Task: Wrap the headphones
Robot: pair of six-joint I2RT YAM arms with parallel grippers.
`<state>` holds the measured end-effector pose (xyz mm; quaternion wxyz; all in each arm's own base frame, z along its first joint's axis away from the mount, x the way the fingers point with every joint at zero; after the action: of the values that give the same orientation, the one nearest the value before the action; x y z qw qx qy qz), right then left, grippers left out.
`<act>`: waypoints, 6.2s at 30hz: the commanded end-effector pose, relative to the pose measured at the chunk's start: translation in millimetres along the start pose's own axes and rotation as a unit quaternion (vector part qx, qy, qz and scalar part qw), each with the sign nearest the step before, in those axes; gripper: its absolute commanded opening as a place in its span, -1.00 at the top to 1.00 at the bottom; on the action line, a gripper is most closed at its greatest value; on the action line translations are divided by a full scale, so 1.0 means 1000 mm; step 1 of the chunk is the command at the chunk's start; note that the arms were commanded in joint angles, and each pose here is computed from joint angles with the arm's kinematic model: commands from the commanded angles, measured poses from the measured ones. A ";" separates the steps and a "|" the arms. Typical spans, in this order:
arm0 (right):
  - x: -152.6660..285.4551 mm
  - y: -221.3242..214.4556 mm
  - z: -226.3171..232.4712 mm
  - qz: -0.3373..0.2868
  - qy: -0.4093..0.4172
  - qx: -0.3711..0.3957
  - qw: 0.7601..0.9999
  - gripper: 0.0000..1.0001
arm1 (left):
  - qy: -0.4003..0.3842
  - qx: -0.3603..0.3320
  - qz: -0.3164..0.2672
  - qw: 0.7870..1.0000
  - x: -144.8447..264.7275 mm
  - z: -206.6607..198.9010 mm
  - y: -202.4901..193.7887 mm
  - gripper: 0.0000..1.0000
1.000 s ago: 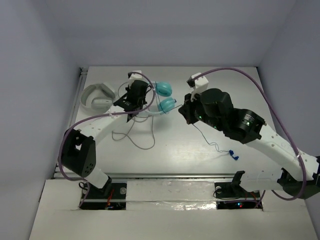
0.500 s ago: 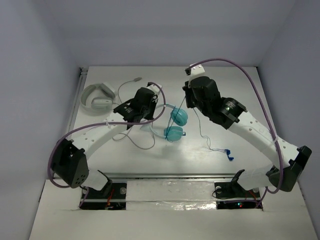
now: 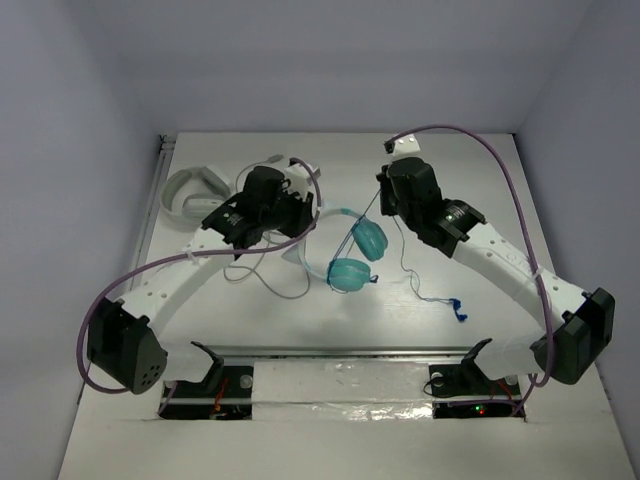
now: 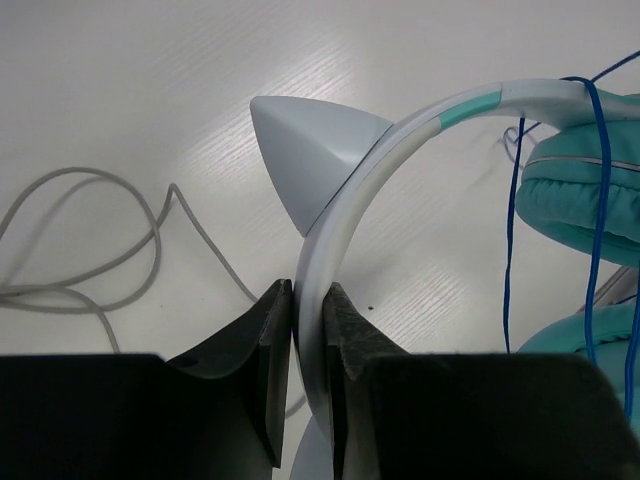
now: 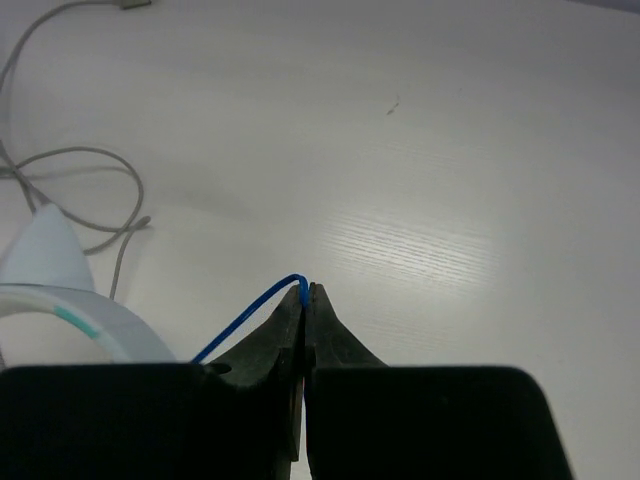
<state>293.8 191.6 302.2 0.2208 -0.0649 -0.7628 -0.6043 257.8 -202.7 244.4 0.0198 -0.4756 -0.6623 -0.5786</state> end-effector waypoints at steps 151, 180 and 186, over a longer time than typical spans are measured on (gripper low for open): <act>0.020 0.049 0.028 -0.103 0.199 -0.080 0.971 1.00 | 0.056 0.049 -0.033 0.997 -0.016 -0.023 -0.024 1.00; -0.002 -0.038 0.007 -0.059 0.068 -0.123 0.988 1.00 | -0.194 0.040 -0.034 0.979 0.027 -0.026 -0.011 1.00; -0.002 -0.044 0.013 -0.063 0.090 -0.136 0.985 1.00 | -0.237 0.047 -0.067 0.968 0.045 -0.039 0.005 1.00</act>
<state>272.2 190.6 247.9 0.2631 -0.0205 -0.6692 -0.6947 223.6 -197.4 230.9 -0.0389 -0.5541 -0.6955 -0.4558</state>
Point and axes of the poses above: each gripper's point midway between its finger pads, its own x axis back along the fingers, its own z axis along the line the jaws close on, y = z × x, the point moved 7 cm from there along x, back along the fingers, and after that the axes turned 10 degrees about x, right-handed, at the moved point
